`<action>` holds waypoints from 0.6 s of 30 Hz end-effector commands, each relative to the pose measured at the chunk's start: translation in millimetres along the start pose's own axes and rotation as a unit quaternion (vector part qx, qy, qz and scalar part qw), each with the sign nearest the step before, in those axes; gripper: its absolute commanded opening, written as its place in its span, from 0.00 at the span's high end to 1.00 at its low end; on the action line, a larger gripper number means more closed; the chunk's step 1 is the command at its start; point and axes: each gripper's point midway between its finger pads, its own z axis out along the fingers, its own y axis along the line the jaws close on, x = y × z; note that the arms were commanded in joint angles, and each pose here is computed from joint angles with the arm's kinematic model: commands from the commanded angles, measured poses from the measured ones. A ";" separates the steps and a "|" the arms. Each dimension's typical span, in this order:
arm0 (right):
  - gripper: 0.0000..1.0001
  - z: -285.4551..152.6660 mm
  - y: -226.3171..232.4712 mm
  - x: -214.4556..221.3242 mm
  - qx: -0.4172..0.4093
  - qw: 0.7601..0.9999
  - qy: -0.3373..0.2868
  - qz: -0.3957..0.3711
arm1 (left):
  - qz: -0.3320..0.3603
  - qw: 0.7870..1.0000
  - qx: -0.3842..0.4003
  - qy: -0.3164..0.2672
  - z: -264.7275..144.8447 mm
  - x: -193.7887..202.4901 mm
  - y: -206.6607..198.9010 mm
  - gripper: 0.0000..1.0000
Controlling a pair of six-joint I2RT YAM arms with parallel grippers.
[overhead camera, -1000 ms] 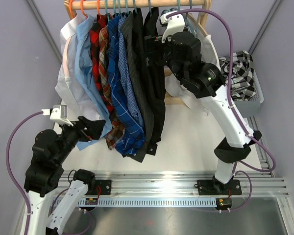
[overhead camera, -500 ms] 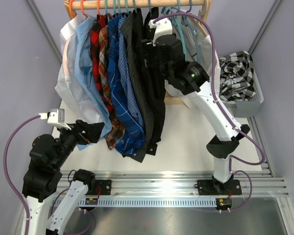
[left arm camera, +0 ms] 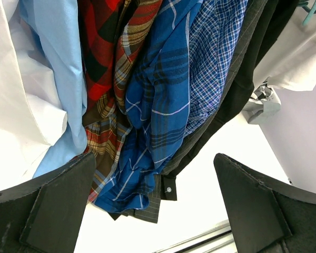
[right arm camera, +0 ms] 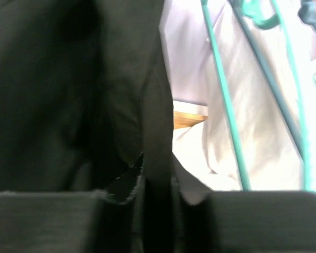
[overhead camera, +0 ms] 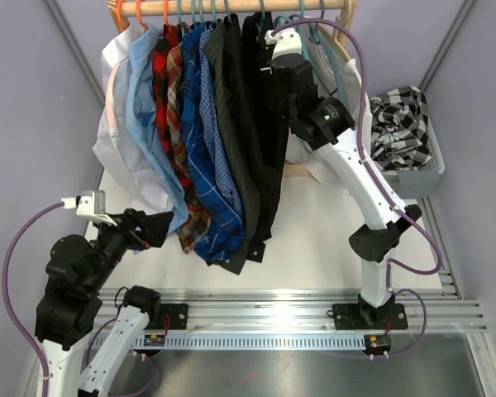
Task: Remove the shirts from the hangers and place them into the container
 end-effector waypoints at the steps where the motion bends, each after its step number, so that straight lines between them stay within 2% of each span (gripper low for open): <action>1: 0.89 6.5 -15.3 -11.6 0.003 1.000 -0.016 0.025 | 0.004 1.000 0.012 -0.017 -5.1 -8.7 -6.3 0.01; 2: 1.00 5.4 -21.4 -14.7 0.006 0.999 -0.019 0.029 | 0.004 1.000 0.012 -0.016 -4.8 -8.3 -6.0 0.01; 10: 1.00 -24.8 -25.0 -46.4 -0.041 0.996 -0.073 0.042 | 0.001 1.000 0.011 -0.015 -2.7 -9.0 -6.0 0.01; 18: 1.00 -89.3 -46.9 -111.3 -0.072 0.972 -0.217 0.054 | 0.000 1.000 0.012 -0.015 -1.1 -9.9 -7.0 0.01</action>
